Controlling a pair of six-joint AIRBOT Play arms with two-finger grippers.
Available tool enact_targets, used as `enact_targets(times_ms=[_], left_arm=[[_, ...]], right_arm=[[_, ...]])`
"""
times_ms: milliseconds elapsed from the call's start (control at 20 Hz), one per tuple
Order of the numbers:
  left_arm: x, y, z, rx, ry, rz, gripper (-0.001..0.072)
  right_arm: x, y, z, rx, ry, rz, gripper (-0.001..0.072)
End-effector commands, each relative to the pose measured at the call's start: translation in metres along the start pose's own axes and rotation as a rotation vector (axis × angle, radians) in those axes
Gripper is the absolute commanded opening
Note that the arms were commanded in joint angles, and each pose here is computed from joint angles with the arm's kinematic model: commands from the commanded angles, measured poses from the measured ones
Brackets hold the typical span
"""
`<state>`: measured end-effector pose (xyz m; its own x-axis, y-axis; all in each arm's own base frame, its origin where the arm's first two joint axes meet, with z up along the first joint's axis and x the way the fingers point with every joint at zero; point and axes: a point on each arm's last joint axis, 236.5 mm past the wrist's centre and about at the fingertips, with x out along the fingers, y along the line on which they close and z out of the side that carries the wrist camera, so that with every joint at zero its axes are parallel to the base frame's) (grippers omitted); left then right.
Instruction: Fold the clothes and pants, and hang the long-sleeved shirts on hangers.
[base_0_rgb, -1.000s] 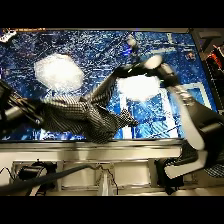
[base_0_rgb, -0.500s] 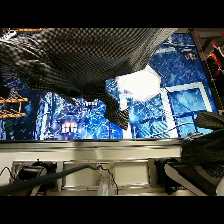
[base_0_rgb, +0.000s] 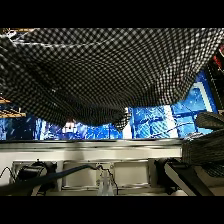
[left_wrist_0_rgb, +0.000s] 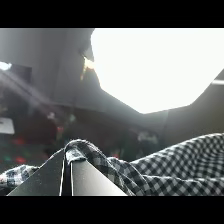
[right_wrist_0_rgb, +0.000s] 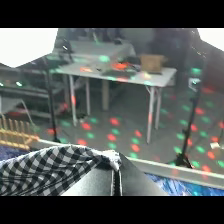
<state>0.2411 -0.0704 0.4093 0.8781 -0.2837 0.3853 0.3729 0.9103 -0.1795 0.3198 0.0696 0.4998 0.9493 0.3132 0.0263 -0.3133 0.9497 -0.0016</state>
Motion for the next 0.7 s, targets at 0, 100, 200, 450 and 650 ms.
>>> enact_targets(times_ms=[0, 100, 200, 450, 650], left_arm=[[-0.004, -0.019, -0.025, 0.019, 0.108, -0.078, 0.0013], [-0.009, -0.027, -0.048, 0.086, 0.204, -0.12, 0.0013], [-0.012, -0.023, -0.057, 0.157, 0.242, -0.113, 0.0013], [-0.013, -0.001, -0.07, 0.284, 0.295, -0.048, 0.0012], [-0.014, 0.039, -0.107, 0.268, 0.433, 0.091, 0.0012]], right_arm=[[0.027, -0.021, -0.026, 0.006, 0.078, -0.044, 0.0023], [0.073, -0.039, -0.062, 0.058, 0.156, -0.047, 0.0023], [0.13, -0.045, -0.127, 0.211, 0.294, -0.009, 0.0023], [0.232, 0.083, -0.29, 0.421, 0.62, 0.345, 0.0168], [0.215, 0.186, -0.351, 0.283, 0.804, 0.54, 0.0557]])
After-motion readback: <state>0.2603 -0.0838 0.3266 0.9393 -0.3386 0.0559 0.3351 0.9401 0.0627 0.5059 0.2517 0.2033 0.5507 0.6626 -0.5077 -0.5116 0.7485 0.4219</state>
